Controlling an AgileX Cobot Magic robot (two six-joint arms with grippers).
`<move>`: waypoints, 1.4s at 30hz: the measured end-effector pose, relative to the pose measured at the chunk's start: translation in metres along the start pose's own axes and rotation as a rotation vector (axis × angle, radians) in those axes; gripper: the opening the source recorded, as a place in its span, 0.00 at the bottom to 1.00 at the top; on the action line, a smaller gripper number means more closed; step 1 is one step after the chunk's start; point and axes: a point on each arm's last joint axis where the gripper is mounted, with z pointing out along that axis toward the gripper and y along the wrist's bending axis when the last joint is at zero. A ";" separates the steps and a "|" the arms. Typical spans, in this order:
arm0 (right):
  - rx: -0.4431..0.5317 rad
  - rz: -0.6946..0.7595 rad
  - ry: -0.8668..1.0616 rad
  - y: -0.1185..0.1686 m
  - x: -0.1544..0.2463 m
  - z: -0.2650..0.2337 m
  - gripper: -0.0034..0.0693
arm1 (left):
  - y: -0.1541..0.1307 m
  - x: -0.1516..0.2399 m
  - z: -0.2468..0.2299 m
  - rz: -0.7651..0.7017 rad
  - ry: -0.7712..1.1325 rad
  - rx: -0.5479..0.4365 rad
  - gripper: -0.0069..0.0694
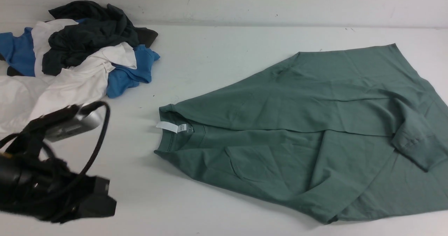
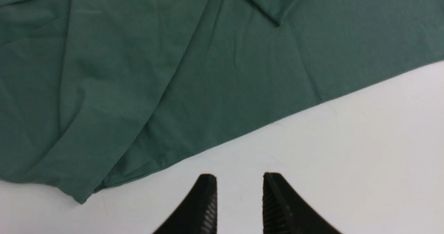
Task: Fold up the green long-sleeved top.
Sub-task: Use both arms simultaneously to clamp the lower edge of the clothing fabric
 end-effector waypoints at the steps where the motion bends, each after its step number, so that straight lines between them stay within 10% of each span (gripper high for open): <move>1: 0.000 -0.007 -0.003 0.000 0.000 0.000 0.30 | 0.004 -0.013 0.012 -0.015 0.042 0.002 0.08; 8: 0.001 -0.020 -0.013 0.000 -0.001 0.000 0.30 | -0.012 -0.057 0.071 0.009 0.173 -0.021 0.08; 17: 0.010 -0.028 -0.049 -0.001 -0.004 0.000 0.30 | -0.030 -0.097 0.091 -0.025 0.092 -0.297 0.09; 33: 0.007 -0.026 -0.067 -0.001 -0.006 0.000 0.30 | -0.028 -0.121 0.138 0.049 -0.029 -0.335 0.63; 42: 0.006 -0.022 -0.058 -0.001 -0.004 0.003 0.30 | -0.017 -0.123 0.157 0.041 -0.015 -0.348 0.61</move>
